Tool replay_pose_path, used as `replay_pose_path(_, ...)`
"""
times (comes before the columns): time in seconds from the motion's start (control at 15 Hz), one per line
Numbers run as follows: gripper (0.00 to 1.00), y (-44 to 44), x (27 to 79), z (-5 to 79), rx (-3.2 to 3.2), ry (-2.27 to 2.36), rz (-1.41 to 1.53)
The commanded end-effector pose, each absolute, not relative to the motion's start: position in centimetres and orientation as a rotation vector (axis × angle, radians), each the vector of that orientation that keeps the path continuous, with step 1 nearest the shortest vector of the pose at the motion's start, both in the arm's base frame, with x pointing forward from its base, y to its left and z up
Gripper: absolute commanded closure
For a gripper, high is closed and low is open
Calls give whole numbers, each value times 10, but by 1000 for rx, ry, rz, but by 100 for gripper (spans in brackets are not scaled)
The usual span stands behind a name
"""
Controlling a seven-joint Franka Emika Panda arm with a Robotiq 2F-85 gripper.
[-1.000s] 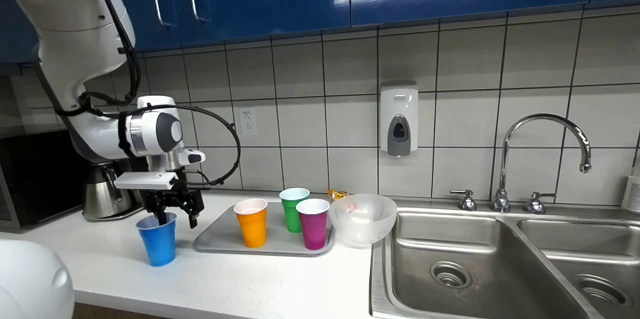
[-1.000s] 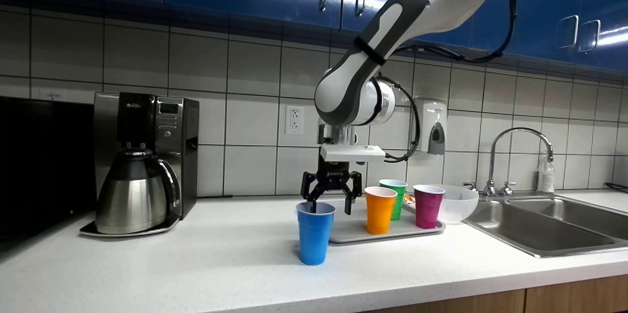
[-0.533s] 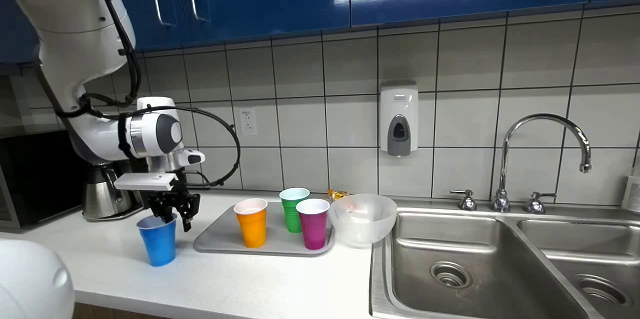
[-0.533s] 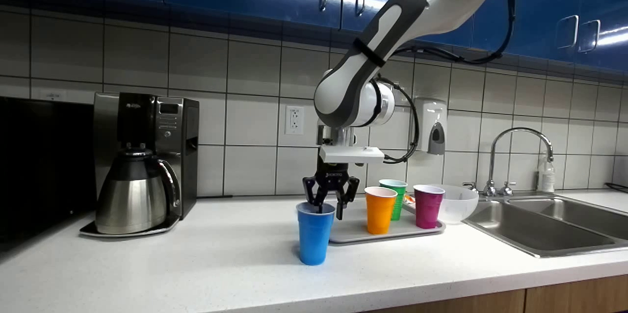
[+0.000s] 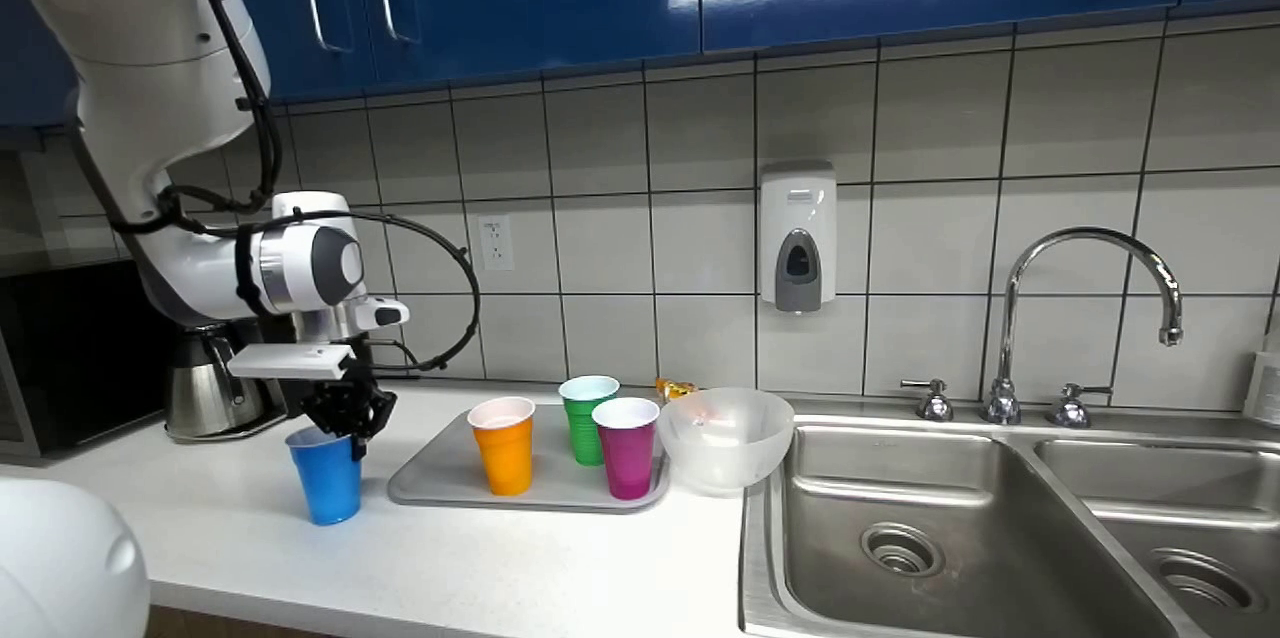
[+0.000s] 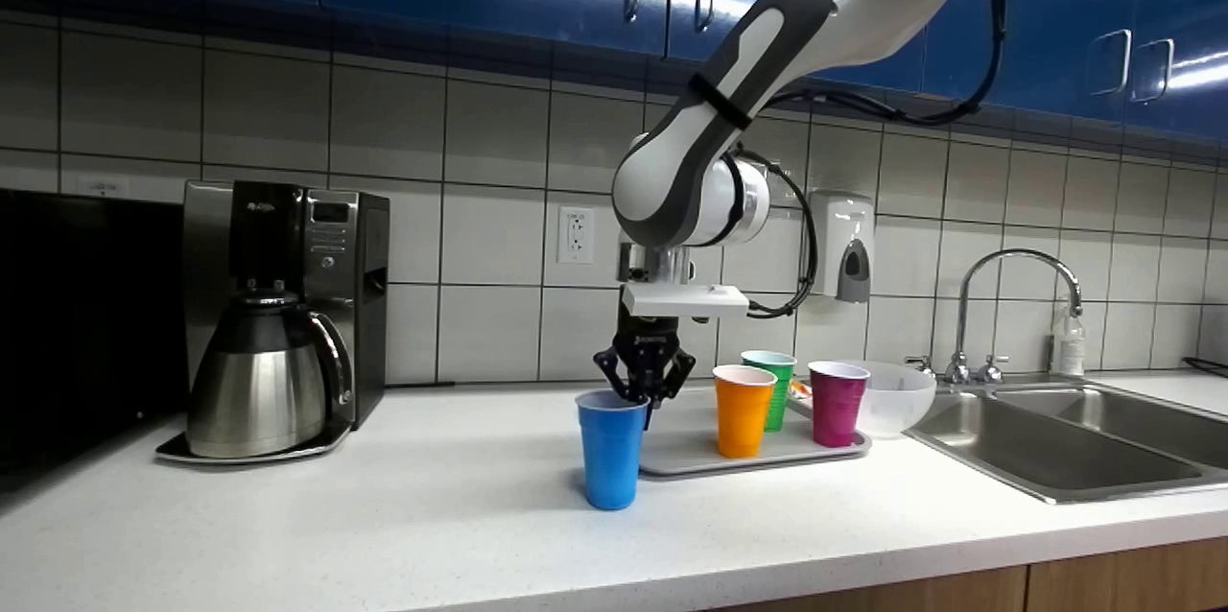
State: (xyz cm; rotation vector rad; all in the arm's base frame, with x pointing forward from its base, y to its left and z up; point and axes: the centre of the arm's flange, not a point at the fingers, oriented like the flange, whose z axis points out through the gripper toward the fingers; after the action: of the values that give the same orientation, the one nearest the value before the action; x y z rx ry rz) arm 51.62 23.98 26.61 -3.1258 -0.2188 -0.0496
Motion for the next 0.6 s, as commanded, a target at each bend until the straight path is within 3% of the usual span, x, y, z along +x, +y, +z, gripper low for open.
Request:
replay_pose_path(0.0, 99, 244, 523, 267, -3126, -220, -64)
replay_pose_path(0.53, 99, 248, 525, 283, -3091, -235, -88)
